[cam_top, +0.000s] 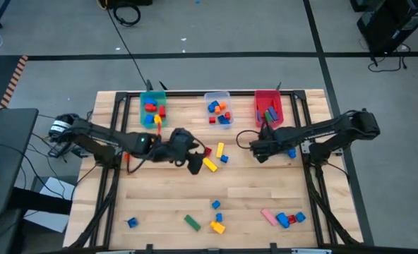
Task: Sort blocks by size
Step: Put the red 4 stud game piece into the transparent bin
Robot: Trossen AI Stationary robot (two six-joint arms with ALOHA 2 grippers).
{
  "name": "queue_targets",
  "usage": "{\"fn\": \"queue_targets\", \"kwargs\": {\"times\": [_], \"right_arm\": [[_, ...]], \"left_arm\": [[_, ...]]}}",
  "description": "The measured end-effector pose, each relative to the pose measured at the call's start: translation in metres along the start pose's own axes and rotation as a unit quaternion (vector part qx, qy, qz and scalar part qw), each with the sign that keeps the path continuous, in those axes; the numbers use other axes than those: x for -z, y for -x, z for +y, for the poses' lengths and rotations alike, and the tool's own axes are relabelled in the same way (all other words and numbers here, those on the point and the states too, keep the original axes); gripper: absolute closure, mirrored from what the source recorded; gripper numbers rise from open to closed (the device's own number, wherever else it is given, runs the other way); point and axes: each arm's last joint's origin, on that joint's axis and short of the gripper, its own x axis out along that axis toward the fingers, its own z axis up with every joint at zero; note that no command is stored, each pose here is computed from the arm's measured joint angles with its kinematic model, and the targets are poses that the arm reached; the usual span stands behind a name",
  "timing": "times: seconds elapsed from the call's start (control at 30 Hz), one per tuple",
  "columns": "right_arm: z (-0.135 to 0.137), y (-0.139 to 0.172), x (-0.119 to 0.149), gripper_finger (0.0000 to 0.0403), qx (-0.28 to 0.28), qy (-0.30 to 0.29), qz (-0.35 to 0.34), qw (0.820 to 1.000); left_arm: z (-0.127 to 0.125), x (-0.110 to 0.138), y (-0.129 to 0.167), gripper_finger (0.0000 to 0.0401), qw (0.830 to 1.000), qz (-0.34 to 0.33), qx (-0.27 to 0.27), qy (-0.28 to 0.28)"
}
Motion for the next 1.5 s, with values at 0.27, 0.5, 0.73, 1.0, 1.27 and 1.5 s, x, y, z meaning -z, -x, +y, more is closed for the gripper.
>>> {"fn": "queue_targets", "kwargs": {"times": [0.27, 0.5, 0.73, 1.0, 1.27, 1.5], "right_arm": [[-0.007, -0.022, -0.015, 0.0143, -0.019, 0.021, 0.001, 1.0], [-0.015, -0.042, -0.022, 0.0124, -0.036, 0.013, 0.007, 0.999], [-0.023, -0.062, -0.026, 0.0135, -0.088, -0.021, 0.042, 0.995], [-0.028, -0.072, -0.024, 0.0166, -0.093, -0.024, 0.046, 0.994], [-0.027, -0.072, -0.024, 0.0215, -0.104, -0.031, 0.048, 0.993], [-0.025, -0.071, -0.022, 0.0233, -0.111, -0.04, 0.056, 0.991]], "left_arm": [[-0.017, 0.018, 0.01, 0.0119, 1.0, -0.004, 0.008, 0.015], [-0.021, 0.023, 0.013, 0.0119, 1.0, -0.005, 0.011, 0.01], [-0.021, 0.023, 0.013, 0.0119, 1.0, -0.005, 0.01, 0.008], [-0.02, 0.023, 0.013, 0.0119, 1.0, -0.005, 0.009, -0.018], [-0.019, 0.022, 0.012, 0.0119, 1.0, -0.004, 0.004, -0.021], [-0.017, 0.024, 0.012, 0.0119, 1.0, 0.003, -0.004, -0.026]]}}
